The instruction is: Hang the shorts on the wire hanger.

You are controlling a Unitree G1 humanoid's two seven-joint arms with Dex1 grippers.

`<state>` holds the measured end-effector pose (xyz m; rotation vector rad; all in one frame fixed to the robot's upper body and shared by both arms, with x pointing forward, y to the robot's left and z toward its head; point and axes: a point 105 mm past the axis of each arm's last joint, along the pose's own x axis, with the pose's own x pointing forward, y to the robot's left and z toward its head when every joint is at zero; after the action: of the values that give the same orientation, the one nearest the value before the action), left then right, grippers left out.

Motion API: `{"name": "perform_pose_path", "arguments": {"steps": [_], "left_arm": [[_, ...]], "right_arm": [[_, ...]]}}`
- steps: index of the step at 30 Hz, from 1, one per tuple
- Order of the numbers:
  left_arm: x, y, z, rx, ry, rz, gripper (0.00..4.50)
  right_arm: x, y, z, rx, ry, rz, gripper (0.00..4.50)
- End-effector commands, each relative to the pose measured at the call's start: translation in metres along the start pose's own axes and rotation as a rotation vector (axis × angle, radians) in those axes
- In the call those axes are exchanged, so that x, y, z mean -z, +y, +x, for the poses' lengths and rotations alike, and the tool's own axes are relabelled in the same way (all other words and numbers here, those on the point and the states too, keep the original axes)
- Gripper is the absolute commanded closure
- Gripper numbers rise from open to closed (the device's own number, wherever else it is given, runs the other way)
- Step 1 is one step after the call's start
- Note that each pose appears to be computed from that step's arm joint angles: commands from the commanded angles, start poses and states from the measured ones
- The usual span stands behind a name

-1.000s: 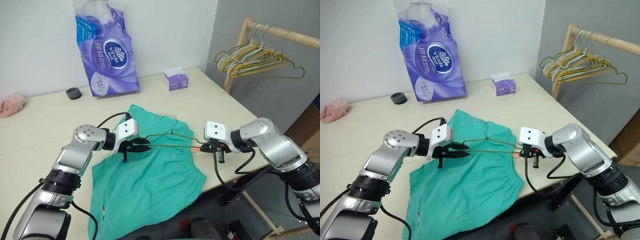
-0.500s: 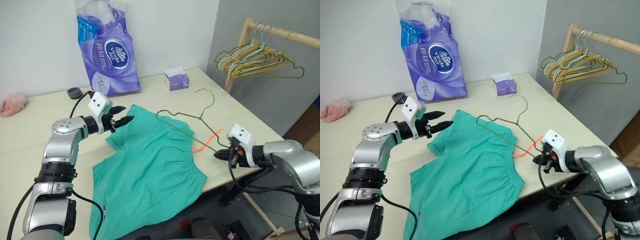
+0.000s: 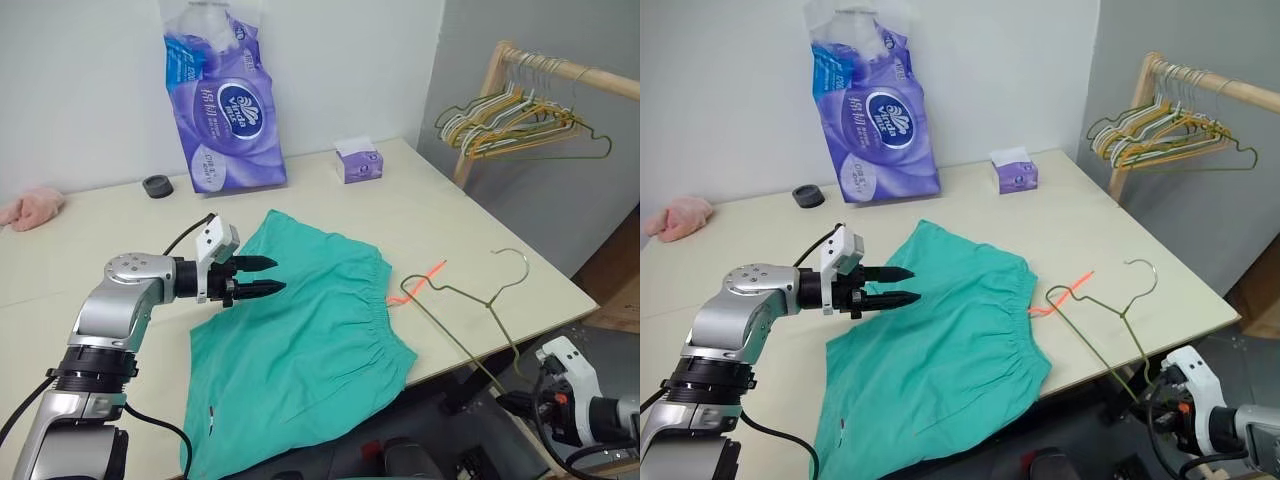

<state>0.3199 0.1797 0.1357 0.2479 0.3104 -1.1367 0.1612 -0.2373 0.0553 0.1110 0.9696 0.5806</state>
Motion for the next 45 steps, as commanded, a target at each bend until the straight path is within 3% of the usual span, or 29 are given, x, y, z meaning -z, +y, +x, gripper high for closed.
{"name": "perform_pose_path", "arguments": {"steps": [1,8,19,25,38,45], "left_arm": [[-0.013,0.003,0.002,-0.005,-0.014,0.046,1.75],[-0.010,0.002,0.002,-0.013,-0.003,0.060,1.75],[-0.007,0.007,-0.005,-0.072,0.000,0.059,1.75],[-0.009,0.011,-0.005,-0.101,-0.012,0.067,1.75],[-0.012,0.022,-0.010,-0.183,-0.033,0.077,1.75],[-0.013,0.021,-0.013,-0.202,-0.059,0.066,1.75]], "right_arm": [[-0.018,0.009,0.003,-0.043,-0.031,-0.083,4.50],[-0.038,0.006,0.006,-0.073,-0.045,-0.114,4.50],[-0.035,0.004,0.016,-0.123,0.064,-0.138,4.50],[-0.067,-0.001,0.022,-0.162,0.002,-0.090,4.50],[-0.078,0.005,0.043,-0.239,0.145,-0.127,4.50],[-0.104,0.017,0.063,-0.291,0.081,-0.053,4.50]]}}
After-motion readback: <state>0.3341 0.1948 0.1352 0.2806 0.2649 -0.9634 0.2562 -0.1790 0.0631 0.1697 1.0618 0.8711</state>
